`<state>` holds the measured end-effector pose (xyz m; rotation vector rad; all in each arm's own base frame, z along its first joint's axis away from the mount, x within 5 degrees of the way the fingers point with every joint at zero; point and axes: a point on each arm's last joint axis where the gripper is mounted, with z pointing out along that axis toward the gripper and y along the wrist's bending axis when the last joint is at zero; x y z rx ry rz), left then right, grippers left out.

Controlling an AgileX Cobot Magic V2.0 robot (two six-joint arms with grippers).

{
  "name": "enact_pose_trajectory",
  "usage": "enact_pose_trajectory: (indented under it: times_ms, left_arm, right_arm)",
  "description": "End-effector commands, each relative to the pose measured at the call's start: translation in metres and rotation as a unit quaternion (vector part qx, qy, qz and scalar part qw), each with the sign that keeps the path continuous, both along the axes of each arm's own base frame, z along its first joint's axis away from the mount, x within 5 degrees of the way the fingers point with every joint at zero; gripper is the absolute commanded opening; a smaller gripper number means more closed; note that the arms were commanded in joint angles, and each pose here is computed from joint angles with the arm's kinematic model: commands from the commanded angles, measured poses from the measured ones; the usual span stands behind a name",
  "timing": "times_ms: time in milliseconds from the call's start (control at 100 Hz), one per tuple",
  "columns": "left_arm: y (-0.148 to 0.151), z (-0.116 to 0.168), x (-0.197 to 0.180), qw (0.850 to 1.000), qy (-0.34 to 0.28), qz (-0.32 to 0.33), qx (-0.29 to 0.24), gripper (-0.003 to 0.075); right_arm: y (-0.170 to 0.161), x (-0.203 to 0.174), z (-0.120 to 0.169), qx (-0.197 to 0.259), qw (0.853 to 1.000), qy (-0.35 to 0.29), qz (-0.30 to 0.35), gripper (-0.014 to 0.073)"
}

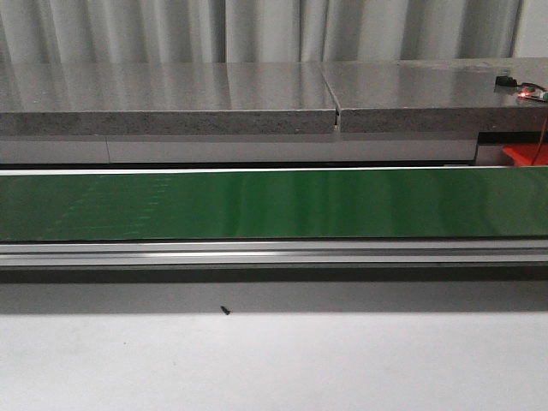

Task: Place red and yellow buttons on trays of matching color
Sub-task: 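Place the third red button on the near end of the belt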

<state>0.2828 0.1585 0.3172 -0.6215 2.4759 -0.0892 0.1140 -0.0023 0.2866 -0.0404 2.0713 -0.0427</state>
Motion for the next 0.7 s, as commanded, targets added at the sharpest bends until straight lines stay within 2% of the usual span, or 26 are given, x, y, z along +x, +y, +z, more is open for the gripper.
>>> enact_pose_trajectory:
  times_ms: [0,250,430,690]
  left_arm:
    - [0.015,0.014,-0.009,0.999,-0.026,0.031,0.027,0.0585]
    - [0.057,-0.020,-0.017,0.997,0.023,0.074,0.007,0.0585]
    - [0.063,-0.047,-0.002,0.997,0.040,0.071,-0.015,0.0585]
    - [0.058,-0.071,0.027,0.998,0.028,0.049,-0.008,0.0585]
  right_arm:
    - [0.000,0.003,0.014,-0.009,0.999,-0.046,0.002,-0.0069]
    - [0.000,0.003,0.014,-0.009,0.999,-0.046,0.002,-0.0069]
    - [0.000,0.003,0.014,-0.009,0.999,-0.046,0.002,-0.0069]
    - [0.000,0.003,0.014,-0.009,0.999,-0.046,0.002,-0.0069]
